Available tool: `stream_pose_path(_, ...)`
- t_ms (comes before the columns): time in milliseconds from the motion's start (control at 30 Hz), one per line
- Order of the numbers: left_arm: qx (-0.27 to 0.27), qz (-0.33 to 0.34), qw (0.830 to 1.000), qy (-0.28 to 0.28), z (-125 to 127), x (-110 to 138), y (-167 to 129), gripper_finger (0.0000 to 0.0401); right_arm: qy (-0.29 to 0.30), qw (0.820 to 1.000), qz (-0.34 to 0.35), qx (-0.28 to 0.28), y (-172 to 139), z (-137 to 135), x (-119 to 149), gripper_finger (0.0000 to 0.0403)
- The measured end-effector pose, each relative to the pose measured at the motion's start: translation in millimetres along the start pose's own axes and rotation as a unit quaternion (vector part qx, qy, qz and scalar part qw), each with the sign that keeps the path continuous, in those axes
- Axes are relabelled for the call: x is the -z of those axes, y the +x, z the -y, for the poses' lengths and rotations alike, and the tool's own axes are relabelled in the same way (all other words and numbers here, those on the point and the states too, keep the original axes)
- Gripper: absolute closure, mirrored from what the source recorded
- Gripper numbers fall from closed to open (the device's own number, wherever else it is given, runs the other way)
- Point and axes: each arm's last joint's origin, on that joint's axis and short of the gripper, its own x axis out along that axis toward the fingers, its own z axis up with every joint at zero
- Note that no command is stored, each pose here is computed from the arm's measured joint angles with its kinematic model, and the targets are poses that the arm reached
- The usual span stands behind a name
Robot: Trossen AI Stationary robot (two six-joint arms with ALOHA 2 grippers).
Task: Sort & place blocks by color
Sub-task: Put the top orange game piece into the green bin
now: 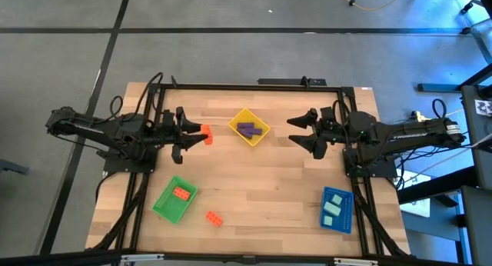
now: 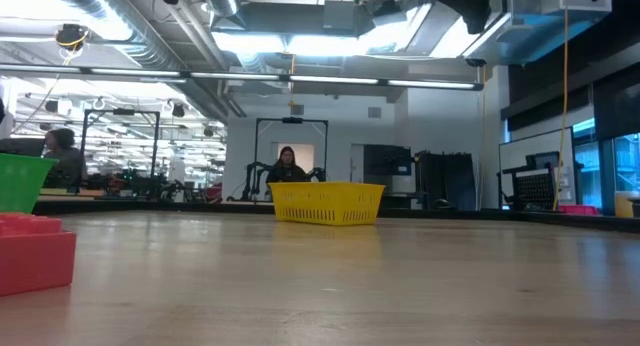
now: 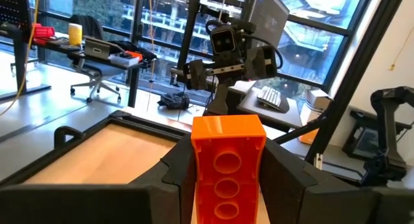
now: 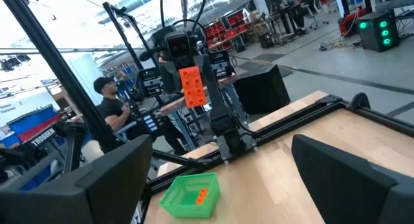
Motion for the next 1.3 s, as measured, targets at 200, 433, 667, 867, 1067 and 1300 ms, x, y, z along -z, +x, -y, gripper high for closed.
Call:
stream_pose_path(200,0.000,0.000,1.000,0.000,0,0,0,0.0281,0.000,1.000,-0.001,0.000,0,0,0,0.0031)
stream_pose_path(433,0.009,0.000,1.000,-0.001,1,0,0,0.0281,0.003,1.000,-0.001,0.000,0,0,0,0.0031)
stream_pose_path(667,0.034,-0.029,0.998,-0.032,6,-1,0,0.0281,0.003,1.000,-0.002,0.001,0,0,0,0.0031)
stream_pose_path(867,0.043,-0.217,0.972,-0.074,34,7,5,0.0281,0.003,1.000,-0.002,0.001,0,0,0,0.0031)
stream_pose_path(1067,0.070,-0.359,0.925,-0.103,81,39,3,0.0281,0.003,1.000,-0.002,0.001,0,0,0,0.0031)
stream_pose_path(1300,0.078,-0.488,0.865,-0.090,124,90,-19,0.0281,0.004,1.000,-0.002,0.001,0,0,0,0.0031)
